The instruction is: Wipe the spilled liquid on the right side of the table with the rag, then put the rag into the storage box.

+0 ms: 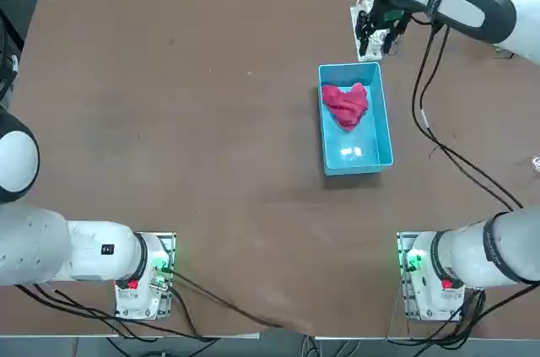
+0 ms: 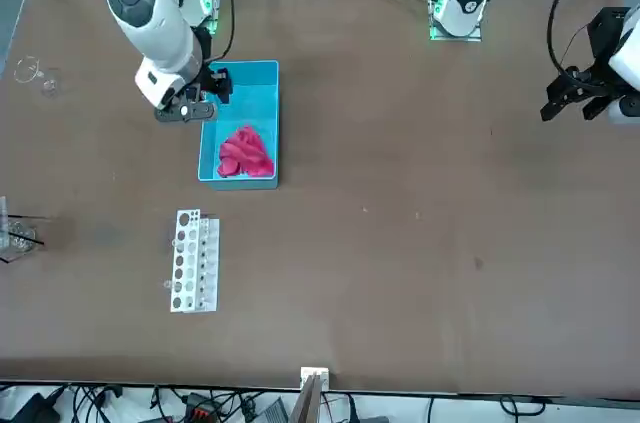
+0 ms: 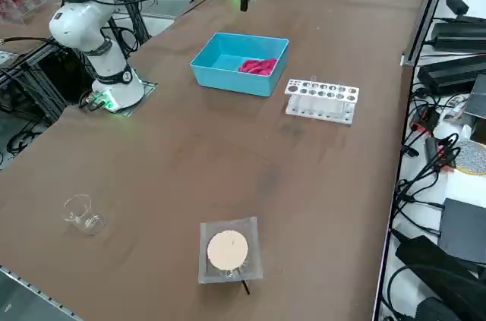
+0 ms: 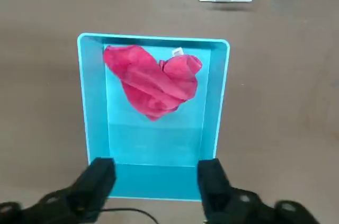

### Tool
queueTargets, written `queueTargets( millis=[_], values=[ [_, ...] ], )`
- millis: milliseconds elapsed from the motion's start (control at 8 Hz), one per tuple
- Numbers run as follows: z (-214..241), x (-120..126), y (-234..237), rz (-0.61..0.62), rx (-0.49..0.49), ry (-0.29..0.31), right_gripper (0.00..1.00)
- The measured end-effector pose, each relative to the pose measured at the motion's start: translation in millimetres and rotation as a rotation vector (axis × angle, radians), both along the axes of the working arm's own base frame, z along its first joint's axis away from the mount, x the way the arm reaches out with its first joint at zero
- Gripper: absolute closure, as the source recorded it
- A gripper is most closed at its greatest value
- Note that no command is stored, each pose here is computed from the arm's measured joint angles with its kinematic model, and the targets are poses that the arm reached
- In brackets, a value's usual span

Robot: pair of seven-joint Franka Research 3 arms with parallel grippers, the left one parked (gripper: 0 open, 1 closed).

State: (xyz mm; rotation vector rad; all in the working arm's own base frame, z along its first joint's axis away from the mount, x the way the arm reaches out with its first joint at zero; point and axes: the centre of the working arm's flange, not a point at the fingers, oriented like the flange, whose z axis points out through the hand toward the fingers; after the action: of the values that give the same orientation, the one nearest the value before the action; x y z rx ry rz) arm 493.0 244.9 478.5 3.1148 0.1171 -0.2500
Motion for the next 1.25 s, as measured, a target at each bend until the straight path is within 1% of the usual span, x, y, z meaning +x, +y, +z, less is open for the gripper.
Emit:
queueTargets(
  millis=[250, 500, 750, 875, 1000, 1125, 1250],
  values=[
    [16.5, 14.0, -32.3, -0.029, 0.014, -0.031, 0.00],
    [43.6, 42.5, -91.9, -0.100, 0.036, -0.087, 0.00],
    [63.1, 66.3, -157.7, -0.119, 0.049, -0.134, 0.00],
    [73.7, 76.7, -188.5, -0.106, 0.051, -0.159, 0.00],
    [83.7, 83.6, -215.9, -0.070, 0.032, -0.178, 0.00],
    [92.2, 85.8, -239.4, -0.011, -0.007, -0.181, 0.00],
    [98.4, 84.5, -252.7, 0.026, -0.032, -0.174, 0.00]
  ],
)
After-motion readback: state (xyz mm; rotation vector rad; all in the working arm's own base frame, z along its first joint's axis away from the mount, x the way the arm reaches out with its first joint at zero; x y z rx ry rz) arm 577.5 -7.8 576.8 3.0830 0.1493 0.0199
